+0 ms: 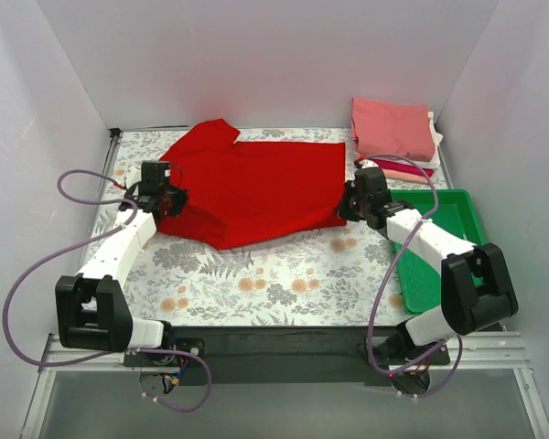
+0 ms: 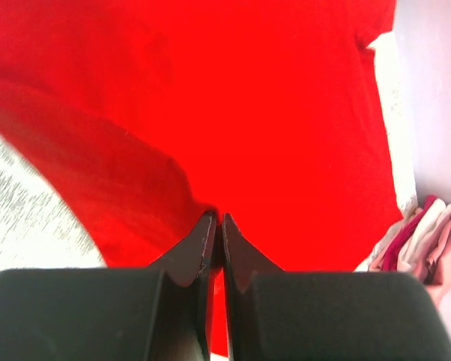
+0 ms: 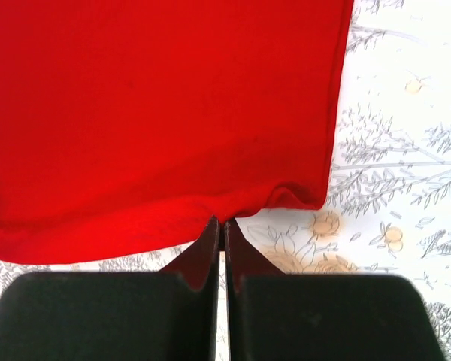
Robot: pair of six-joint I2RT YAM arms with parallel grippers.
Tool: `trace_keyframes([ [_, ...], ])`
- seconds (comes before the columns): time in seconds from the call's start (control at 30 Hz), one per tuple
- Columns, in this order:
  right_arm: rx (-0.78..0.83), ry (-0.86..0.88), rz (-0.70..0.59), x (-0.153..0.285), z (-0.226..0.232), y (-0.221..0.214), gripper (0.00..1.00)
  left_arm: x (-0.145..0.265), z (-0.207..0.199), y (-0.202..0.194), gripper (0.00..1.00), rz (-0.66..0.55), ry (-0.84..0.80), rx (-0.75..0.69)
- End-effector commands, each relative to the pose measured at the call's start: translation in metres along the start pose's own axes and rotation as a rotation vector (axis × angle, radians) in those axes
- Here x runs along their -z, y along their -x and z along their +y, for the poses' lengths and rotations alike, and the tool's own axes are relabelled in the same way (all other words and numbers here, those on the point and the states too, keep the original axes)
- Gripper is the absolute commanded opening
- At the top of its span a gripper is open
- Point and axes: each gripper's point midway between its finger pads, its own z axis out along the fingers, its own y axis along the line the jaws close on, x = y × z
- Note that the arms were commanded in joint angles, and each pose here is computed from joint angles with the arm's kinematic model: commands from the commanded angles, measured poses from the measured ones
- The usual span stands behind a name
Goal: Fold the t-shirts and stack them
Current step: Fold the tshirt
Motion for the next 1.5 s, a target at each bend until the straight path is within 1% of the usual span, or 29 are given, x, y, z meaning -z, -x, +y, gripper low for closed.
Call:
trace_keyframes([
  [0.0, 0.019, 0.004, -0.035, 0.0, 0.003, 0.026, 0.01, 0.0, -0.027, 0.026, 0.0, -0.081, -0.04, -0.019],
  [0.23, 0.029, -0.001, -0.037, -0.01, 0.003, 0.047, 0.01, -0.012, -0.055, 0.051, 0.0, -0.166, -0.061, -0.046],
  [0.5, 0.023, -0.013, -0.04, -0.019, 0.0, 0.066, 0.01, -0.026, -0.077, 0.068, 0.0, -0.237, -0.099, -0.074],
  [0.57, 0.024, -0.019, -0.033, -0.023, -0.004, 0.068, 0.02, -0.033, -0.08, 0.07, 0.0, -0.241, -0.097, -0.081],
  [0.67, 0.04, 0.022, -0.009, -0.029, 0.0, 0.07, 0.02, -0.042, -0.085, 0.072, 0.0, -0.24, -0.112, -0.108],
  [0.87, 0.036, 0.05, 0.024, -0.041, -0.003, 0.071, 0.04, -0.059, -0.089, 0.079, 0.0, -0.257, -0.136, -0.115],
  [1.2, 0.034, 0.045, 0.041, -0.06, -0.008, 0.078, 0.08, -0.086, -0.096, 0.093, 0.0, -0.306, -0.146, -0.118],
  [1.37, 0.011, 0.027, 0.051, -0.072, -0.016, 0.08, 0.1, -0.11, -0.098, 0.095, 0.0, -0.292, -0.131, -0.133],
  [1.43, 0.004, 0.021, 0.052, -0.078, -0.019, 0.083, 0.11, -0.118, -0.097, 0.096, 0.0, -0.291, -0.121, -0.142],
  [1.47, -0.003, 0.021, 0.053, -0.079, -0.021, 0.084, 0.16, -0.127, -0.096, 0.096, 0.0, -0.289, -0.11, -0.146],
])
